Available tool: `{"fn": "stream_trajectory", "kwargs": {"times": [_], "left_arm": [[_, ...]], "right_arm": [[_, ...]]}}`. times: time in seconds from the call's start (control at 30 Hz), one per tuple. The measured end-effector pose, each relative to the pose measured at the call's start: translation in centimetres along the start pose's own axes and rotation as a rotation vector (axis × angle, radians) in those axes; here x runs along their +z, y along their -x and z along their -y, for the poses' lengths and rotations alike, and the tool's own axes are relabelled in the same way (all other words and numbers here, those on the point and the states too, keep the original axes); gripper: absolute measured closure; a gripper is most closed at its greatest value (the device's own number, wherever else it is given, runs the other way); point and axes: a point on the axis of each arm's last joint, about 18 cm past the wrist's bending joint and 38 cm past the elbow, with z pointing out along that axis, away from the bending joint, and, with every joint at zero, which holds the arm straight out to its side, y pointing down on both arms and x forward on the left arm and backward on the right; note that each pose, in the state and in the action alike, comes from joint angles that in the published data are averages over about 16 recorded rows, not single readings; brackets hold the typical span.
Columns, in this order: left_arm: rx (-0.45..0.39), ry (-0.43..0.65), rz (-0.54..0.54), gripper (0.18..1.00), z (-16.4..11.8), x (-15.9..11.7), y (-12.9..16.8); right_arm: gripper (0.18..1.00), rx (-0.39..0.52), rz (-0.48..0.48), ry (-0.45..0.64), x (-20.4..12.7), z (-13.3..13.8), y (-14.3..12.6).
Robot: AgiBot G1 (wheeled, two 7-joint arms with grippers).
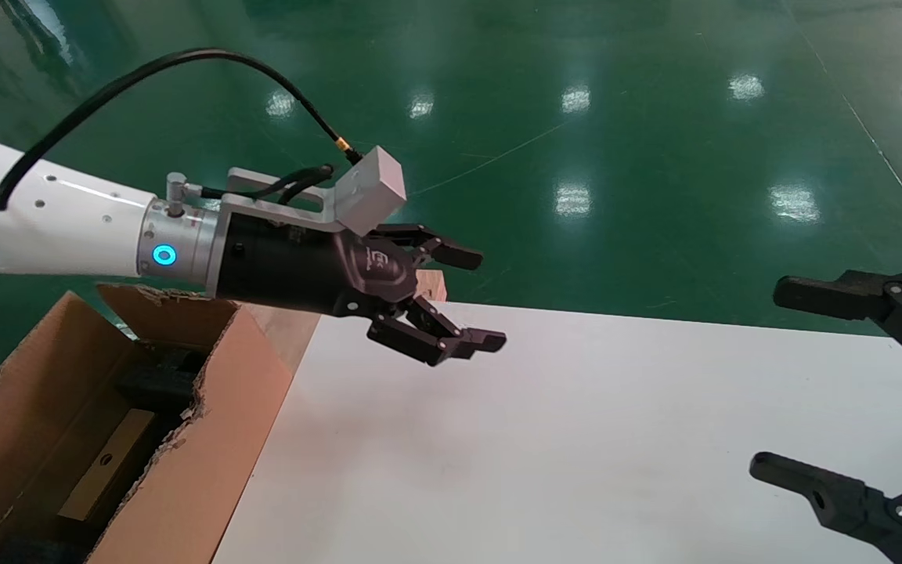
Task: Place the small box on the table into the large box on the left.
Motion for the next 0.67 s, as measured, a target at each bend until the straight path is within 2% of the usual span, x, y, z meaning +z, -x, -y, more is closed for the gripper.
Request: {"fn": "stream_trajectory", "kwargs": {"times": [0.43, 0.67], "left_arm": [[0.06, -0.216, -0.12, 0.184, 0.7, -0.4, -4.4], [0.082, -0.27, -0.14, 0.184, 0.7, -0.9, -5.5]], "right_arm": [[0.178, 0.0, 0.0, 0.0, 0.0, 0.0, 0.0], [0.178, 0.0, 0.0, 0.0, 0.0, 0.0, 0.0]]}}
